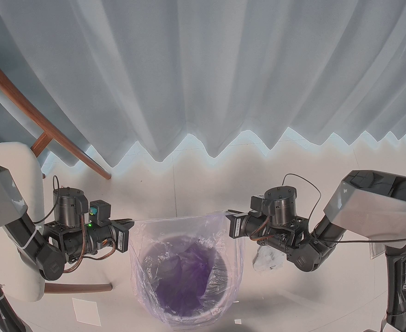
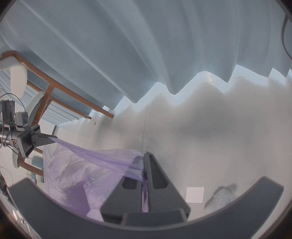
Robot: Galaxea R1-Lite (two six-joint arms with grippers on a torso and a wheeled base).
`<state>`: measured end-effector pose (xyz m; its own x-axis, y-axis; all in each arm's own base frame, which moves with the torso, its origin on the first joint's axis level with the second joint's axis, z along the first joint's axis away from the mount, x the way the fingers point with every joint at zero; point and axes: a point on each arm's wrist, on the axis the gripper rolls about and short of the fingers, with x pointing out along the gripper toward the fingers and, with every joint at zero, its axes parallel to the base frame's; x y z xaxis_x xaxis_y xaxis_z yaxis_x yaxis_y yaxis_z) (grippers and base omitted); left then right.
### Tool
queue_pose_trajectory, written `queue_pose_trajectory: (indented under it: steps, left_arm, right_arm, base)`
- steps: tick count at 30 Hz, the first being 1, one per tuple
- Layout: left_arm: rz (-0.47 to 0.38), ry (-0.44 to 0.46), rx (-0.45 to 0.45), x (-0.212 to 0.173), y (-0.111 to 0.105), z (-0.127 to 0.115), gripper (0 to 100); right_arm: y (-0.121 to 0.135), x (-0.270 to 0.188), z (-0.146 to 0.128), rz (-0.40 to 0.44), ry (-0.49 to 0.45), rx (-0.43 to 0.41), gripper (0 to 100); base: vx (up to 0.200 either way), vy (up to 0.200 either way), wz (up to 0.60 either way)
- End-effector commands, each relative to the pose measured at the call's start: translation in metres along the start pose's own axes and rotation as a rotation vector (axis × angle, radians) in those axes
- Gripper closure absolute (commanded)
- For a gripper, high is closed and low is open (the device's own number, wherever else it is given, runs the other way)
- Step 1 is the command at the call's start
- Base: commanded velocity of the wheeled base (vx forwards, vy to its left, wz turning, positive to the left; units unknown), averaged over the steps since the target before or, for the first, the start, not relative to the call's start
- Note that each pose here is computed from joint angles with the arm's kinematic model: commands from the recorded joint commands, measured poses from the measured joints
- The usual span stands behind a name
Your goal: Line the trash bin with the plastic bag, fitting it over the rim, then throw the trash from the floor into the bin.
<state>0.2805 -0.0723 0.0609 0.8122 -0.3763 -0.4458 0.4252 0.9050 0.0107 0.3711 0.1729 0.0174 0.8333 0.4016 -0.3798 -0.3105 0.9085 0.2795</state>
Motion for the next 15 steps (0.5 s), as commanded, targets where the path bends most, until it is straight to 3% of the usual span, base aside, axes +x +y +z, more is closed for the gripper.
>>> queue_pose_trajectory:
  steps: [1,15]
  left_arm:
    - [0.003,0.045,-0.011,0.008,0.002,-0.011,100]
    - [0.004,0.103,-0.026,0.017,0.005,-0.028,100]
  right_arm:
    - [-0.005,0.006,-0.011,-0.012,0.022,0.001,100]
    - [-0.009,0.012,-0.019,-0.015,0.029,0.002,100]
  base:
    - [0.000,0.000,0.00]
    - [0.000,0.000,0.00]
